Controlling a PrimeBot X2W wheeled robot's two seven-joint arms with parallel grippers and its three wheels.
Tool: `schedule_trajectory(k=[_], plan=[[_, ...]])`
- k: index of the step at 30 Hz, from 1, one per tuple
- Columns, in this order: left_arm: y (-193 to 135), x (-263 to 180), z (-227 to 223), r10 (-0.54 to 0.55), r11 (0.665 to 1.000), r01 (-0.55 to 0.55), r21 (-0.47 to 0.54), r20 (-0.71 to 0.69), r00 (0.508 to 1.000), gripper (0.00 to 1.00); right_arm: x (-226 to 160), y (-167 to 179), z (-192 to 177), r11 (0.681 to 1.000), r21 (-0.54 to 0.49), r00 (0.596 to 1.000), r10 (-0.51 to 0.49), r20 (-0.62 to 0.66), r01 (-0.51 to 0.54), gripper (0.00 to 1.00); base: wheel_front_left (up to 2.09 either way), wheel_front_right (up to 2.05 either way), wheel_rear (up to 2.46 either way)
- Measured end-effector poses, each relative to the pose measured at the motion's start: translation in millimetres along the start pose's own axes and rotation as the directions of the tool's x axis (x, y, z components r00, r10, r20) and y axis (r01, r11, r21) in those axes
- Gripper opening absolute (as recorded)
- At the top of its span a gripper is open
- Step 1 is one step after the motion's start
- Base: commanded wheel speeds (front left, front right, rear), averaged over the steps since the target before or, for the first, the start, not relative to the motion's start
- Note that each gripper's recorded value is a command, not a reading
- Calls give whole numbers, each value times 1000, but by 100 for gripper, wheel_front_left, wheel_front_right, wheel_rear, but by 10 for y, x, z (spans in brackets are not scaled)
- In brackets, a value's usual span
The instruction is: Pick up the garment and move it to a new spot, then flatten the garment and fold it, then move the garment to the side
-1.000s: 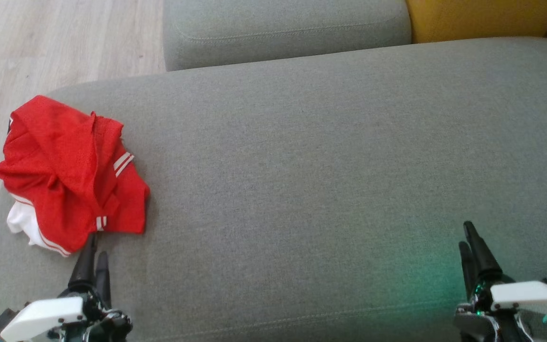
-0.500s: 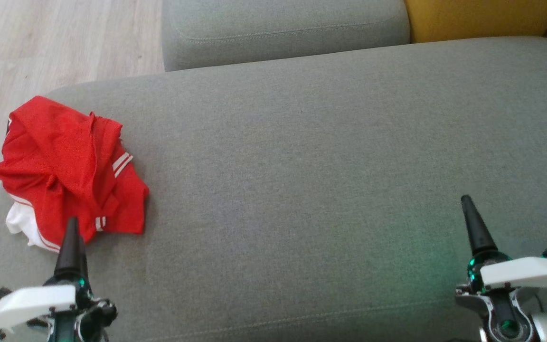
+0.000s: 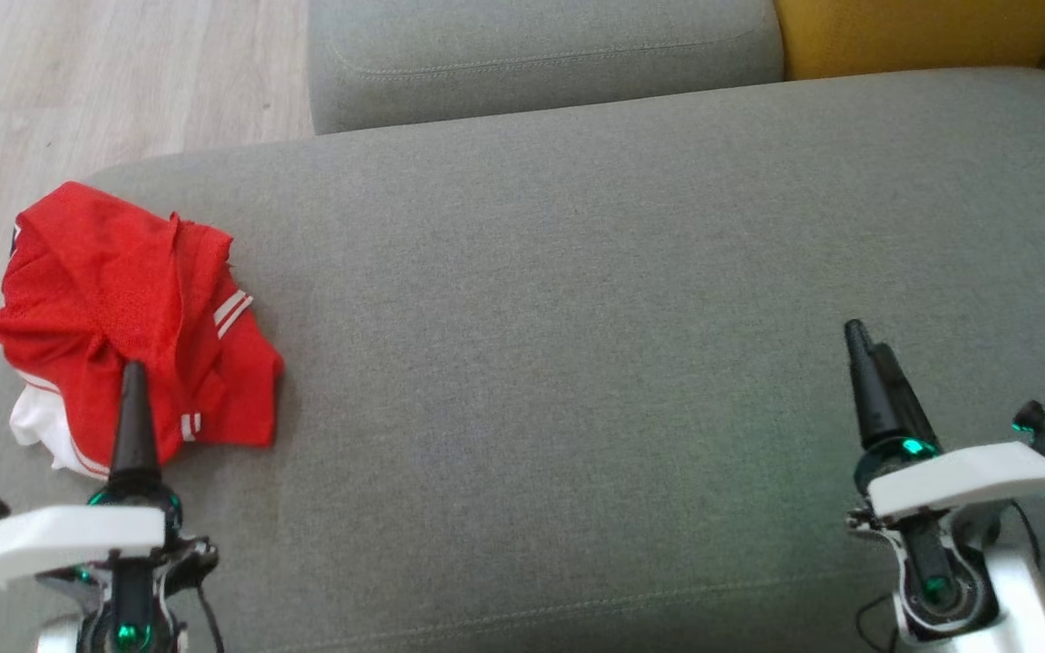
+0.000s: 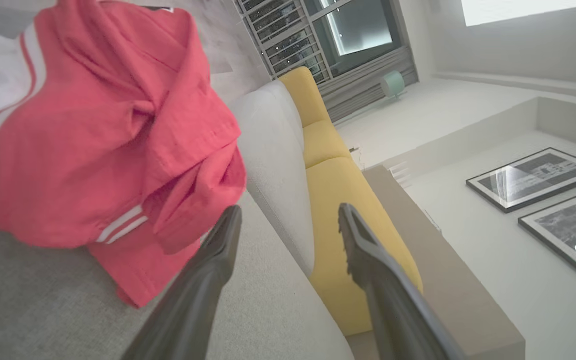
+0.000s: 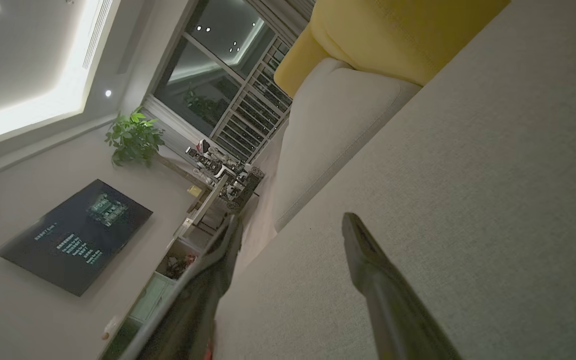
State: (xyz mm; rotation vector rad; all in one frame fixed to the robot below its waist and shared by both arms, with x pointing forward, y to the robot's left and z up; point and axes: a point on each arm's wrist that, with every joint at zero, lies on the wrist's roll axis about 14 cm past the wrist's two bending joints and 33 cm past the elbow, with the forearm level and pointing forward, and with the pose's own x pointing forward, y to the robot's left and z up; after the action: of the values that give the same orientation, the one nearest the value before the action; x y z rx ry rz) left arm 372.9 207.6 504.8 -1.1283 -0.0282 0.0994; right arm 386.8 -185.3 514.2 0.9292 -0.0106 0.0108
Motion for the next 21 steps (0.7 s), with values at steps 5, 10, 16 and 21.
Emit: schedule_trajectory(k=[5, 10, 16, 21], plan=[[-121, 25, 12, -23, 996, 22, 92, 12, 1000, 100, 28, 112, -1, 996, -88, 999, 34, 2, -34, 100, 0, 0, 0], [-233, 35, -48, -52, 982, 51, 184, 3, 999, 100, 39, 235, -81, 979, -187, 997, 73, -23, -76, 100, 0, 0, 0], [-321, 42, -111, -72, 957, 71, 281, -7, 997, 100, 63, 356, -116, 953, -278, 993, 112, -32, -117, 100, 0, 0, 0], [-407, 49, -155, -97, 908, 94, 408, -14, 995, 100, 56, 400, -132, 928, -347, 991, 129, -36, -134, 100, 0, 0, 0]])
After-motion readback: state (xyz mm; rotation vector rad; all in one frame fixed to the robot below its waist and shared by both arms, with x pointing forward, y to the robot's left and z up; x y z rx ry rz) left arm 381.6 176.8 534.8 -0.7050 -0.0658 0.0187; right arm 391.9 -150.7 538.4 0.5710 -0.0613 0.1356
